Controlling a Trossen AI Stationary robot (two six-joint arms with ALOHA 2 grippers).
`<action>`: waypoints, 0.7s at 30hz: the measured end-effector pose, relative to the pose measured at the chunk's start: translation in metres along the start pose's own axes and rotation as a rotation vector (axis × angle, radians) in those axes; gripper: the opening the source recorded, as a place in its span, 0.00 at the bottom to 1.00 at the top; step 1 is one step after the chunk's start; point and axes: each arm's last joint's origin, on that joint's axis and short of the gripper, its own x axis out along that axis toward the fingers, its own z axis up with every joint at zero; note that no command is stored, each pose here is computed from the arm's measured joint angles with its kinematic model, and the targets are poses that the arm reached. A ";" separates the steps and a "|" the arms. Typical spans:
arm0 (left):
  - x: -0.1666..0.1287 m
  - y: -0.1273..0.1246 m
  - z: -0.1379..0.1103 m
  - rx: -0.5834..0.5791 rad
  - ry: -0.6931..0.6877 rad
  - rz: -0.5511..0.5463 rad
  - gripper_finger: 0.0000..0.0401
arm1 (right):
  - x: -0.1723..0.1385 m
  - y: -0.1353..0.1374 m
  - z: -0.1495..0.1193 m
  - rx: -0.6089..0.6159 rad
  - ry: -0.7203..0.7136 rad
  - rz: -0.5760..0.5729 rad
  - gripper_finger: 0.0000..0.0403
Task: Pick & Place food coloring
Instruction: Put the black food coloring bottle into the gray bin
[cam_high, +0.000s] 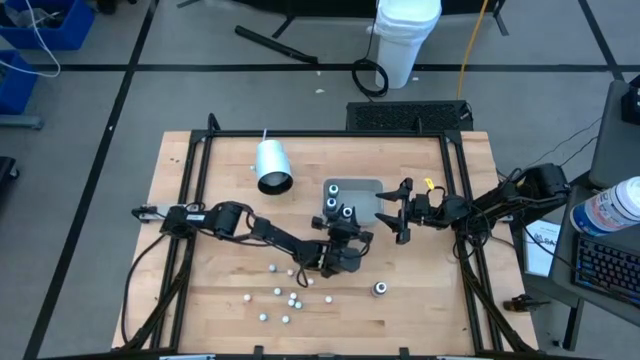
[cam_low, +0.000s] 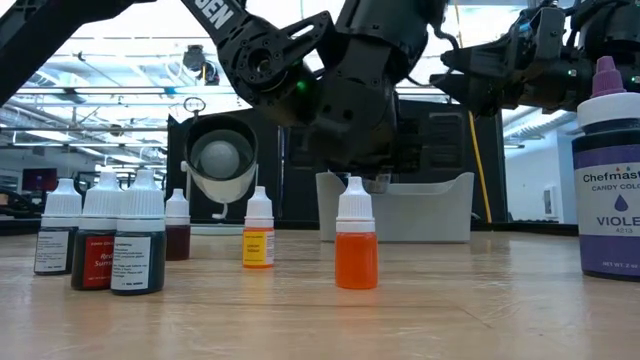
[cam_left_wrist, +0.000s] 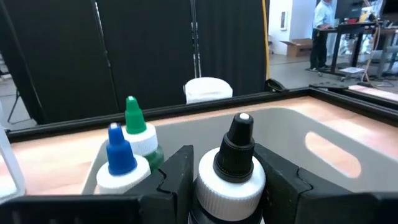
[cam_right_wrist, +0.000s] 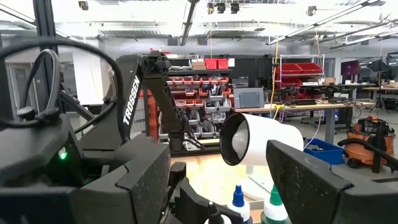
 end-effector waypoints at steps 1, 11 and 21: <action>0.000 0.001 -0.001 -0.004 0.002 0.000 0.35 | 0.000 0.000 0.000 0.000 0.000 0.000 0.63; 0.012 0.004 -0.010 -0.047 0.050 -0.042 0.35 | 0.000 0.000 0.000 -0.006 -0.001 0.000 0.63; 0.004 0.004 -0.008 -0.022 0.013 0.006 0.67 | 0.000 0.000 0.000 -0.007 -0.001 0.000 0.63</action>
